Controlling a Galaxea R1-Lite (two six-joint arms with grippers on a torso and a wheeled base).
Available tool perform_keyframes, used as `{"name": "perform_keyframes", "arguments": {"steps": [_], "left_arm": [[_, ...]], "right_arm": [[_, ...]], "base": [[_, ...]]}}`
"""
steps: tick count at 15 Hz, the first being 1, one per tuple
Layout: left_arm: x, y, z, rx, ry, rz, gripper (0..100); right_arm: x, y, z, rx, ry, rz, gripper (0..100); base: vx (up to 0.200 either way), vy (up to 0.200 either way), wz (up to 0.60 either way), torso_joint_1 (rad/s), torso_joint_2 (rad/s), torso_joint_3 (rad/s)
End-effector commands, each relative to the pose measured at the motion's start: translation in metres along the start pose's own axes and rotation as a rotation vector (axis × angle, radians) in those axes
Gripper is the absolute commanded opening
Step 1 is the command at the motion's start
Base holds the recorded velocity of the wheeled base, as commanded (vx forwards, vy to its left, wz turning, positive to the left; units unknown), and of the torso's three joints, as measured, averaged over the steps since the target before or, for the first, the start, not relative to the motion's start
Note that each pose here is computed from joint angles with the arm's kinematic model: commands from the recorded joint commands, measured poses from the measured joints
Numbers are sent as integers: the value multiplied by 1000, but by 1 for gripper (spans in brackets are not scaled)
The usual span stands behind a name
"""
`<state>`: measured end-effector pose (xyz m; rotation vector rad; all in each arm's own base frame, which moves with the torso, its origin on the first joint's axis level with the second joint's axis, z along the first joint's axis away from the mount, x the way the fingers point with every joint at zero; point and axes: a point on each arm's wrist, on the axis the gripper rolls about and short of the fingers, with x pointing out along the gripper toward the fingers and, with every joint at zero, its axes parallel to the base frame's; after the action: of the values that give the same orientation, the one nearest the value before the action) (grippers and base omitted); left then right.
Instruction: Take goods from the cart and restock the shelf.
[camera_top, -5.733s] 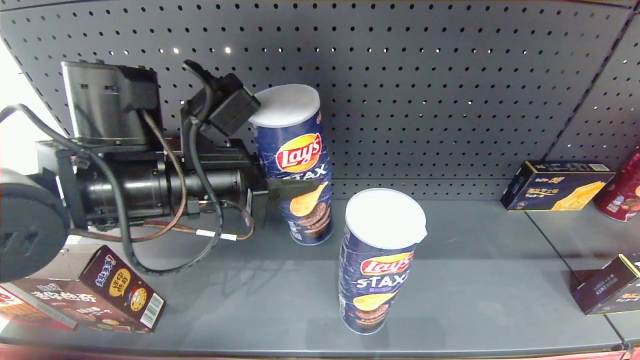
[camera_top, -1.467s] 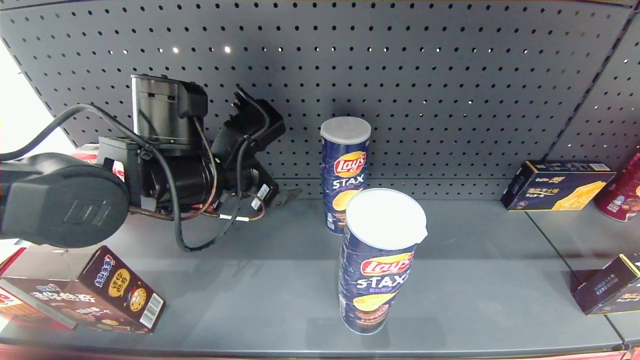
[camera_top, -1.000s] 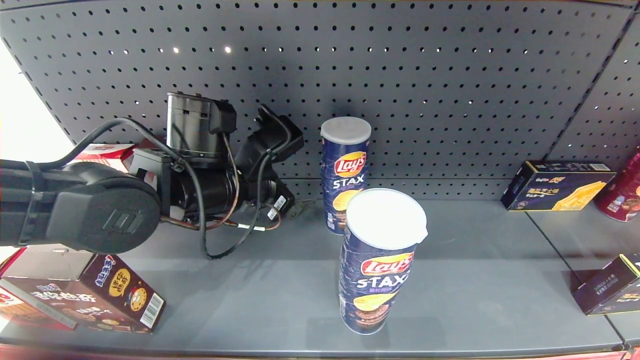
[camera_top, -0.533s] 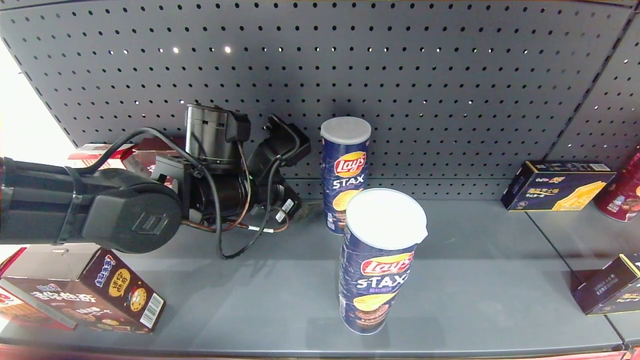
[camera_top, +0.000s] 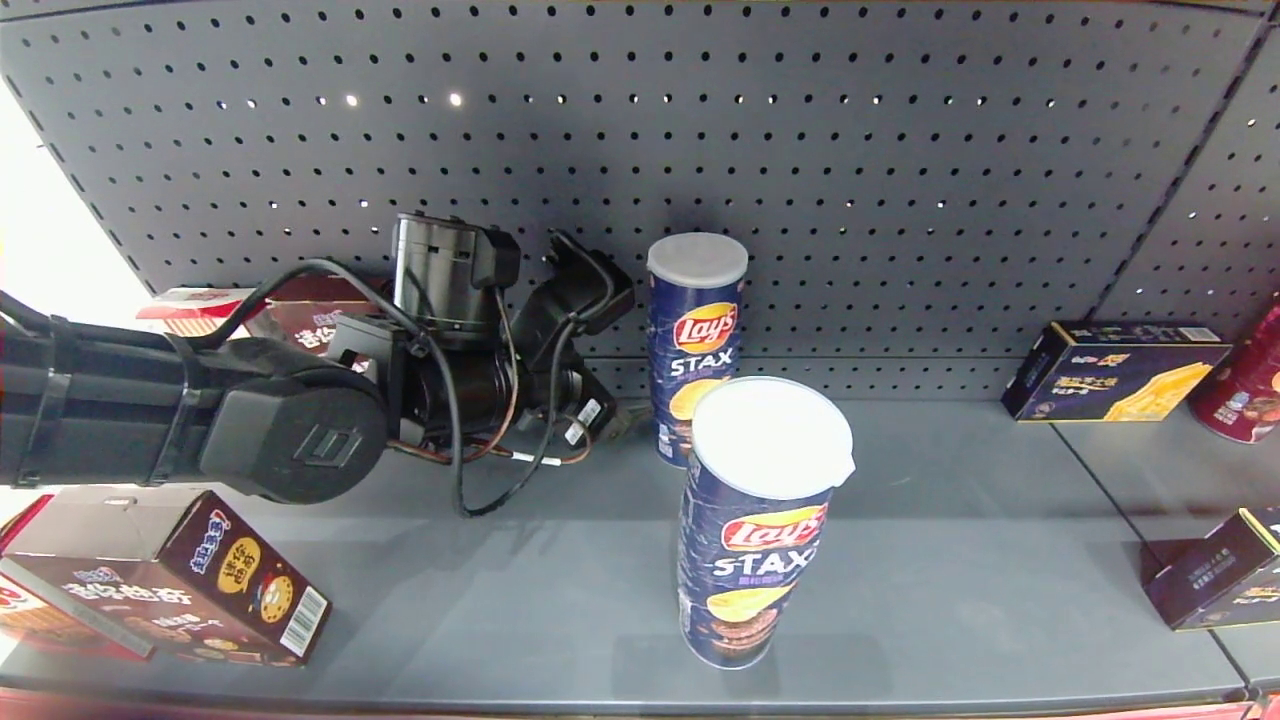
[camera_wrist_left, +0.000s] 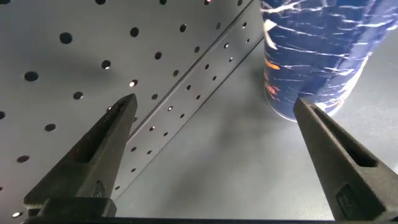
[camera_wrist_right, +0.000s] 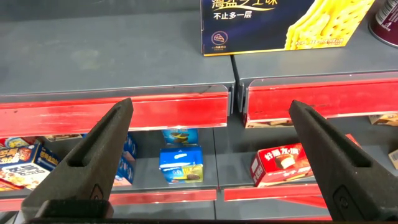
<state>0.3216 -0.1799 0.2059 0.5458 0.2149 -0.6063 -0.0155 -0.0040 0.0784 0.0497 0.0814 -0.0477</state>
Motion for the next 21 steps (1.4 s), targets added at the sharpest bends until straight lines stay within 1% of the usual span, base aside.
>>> {"name": "perform_keyframes", "arguments": {"steps": [1,4,5,6,7,8,9,10,11,12,13,14,16,17,18,19,20,21], "left_arm": [[1,-1,-1,0,3,-3,100],[-1,-2,-3,0,10,-6,100],[-5,1,-1,-1,-3,3,100],[-12,5,5,-4,-22,20,100],[-34,12,18,-9,-75,50,100],[-53,17,27,-14,-105,79,100],[-64,17,28,-17,-118,89,100],[-91,16,29,-45,-142,98,100],[-107,13,26,-79,-155,98,100],[-128,7,21,-124,-171,90,100],[-149,3,16,-148,-187,91,100],[-174,-2,8,-156,-210,101,100],[-201,-7,-2,-180,-242,109,100],[-225,-11,-5,-206,-301,101,100],[-243,-14,-8,-224,-343,102,100],[-253,-15,-9,-228,-368,109,100],[-270,-15,-9,-227,-419,127,100],[-295,-17,-13,-224,-480,151,100]], "right_arm": [[0,0,0,0,1,1,100],[0,0,0,0,1,1,100],[0,0,0,0,1,1,100],[0,0,0,0,1,1,100],[0,0,0,0,1,1,100],[0,0,0,0,1,1,100],[0,0,0,0,1,1,100],[0,0,0,0,1,1,100],[0,0,0,0,1,1,100],[0,0,0,0,1,1,100],[0,0,0,0,1,1,100],[0,0,0,0,1,1,100],[0,0,0,0,1,1,100],[0,0,0,0,1,1,100],[0,0,0,0,1,1,100],[0,0,0,0,1,1,100],[0,0,0,0,1,1,100],[0,0,0,0,1,1,100]], "base": [[0,0,0,0,0,0],[0,0,0,0,0,0],[0,0,0,0,0,0],[0,0,0,0,0,0],[0,0,0,0,0,0],[0,0,0,0,0,0],[0,0,0,0,0,0],[0,0,0,0,0,0],[0,0,0,0,0,0],[0,0,0,0,0,0],[0,0,0,0,0,0],[0,0,0,0,0,0],[0,0,0,0,0,0],[0,0,0,0,0,0],[0,0,0,0,0,0],[0,0,0,0,0,0],[0,0,0,0,0,0],[0,0,0,0,0,0]]}}
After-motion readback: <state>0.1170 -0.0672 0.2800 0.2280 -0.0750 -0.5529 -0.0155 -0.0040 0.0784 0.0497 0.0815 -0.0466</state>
